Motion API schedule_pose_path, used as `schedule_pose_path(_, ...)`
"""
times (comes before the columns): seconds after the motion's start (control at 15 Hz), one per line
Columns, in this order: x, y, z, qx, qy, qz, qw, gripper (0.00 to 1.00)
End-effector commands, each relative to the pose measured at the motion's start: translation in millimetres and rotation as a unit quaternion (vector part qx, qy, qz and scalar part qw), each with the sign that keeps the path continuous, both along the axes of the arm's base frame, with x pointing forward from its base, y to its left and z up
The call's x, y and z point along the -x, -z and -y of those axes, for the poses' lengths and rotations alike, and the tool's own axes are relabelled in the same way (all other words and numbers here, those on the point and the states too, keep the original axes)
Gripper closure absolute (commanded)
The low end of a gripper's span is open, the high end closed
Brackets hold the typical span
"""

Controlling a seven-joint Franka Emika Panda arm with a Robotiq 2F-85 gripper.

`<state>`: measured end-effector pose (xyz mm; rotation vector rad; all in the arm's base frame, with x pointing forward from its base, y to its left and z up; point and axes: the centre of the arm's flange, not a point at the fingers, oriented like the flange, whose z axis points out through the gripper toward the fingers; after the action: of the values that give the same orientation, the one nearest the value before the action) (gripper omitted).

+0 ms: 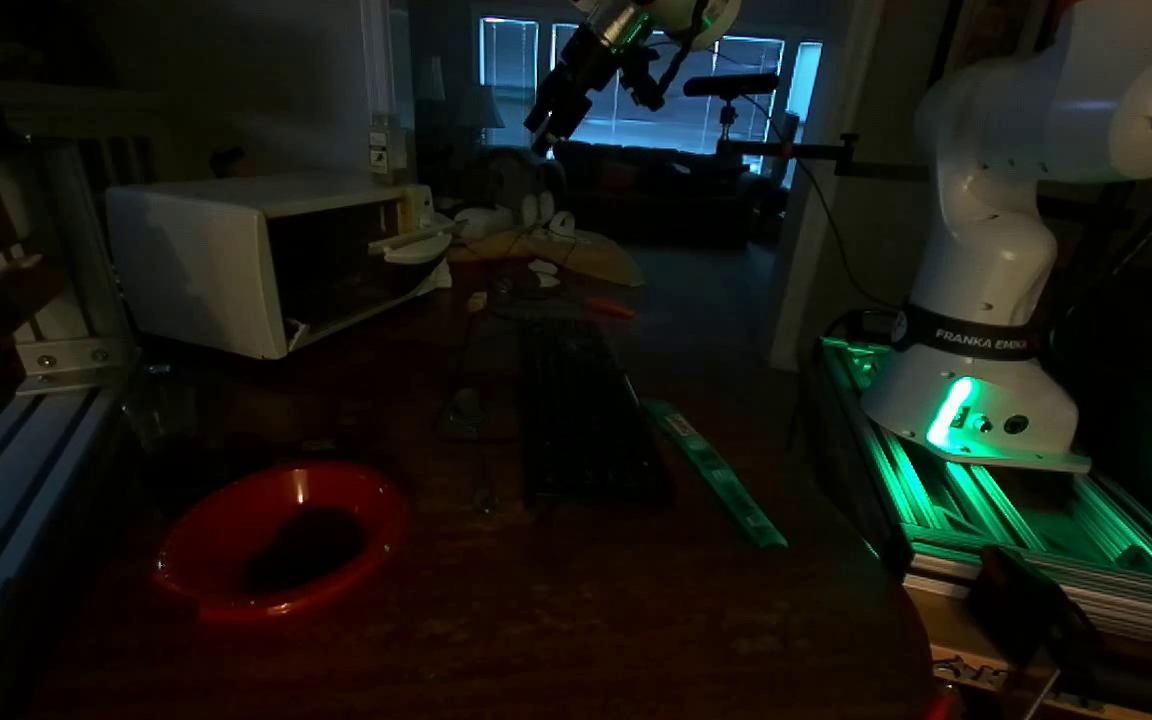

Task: Move the mouse cable to the left and place the mouse on the right

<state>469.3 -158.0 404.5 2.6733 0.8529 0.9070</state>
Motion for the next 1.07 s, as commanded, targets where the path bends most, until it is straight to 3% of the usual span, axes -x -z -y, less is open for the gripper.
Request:
schedule_pose_path(0.0,-39,15,25,0.034,0.002,-0.038,0.9987,0.00)
schedule_pose_path(0.47,-78,50,38,0.051,-0.024,-0.107,0.9927,0.00)
schedule_pose_path(1.0,-110,97,36,0.056,-0.052,-0.079,0.9940,0.00)
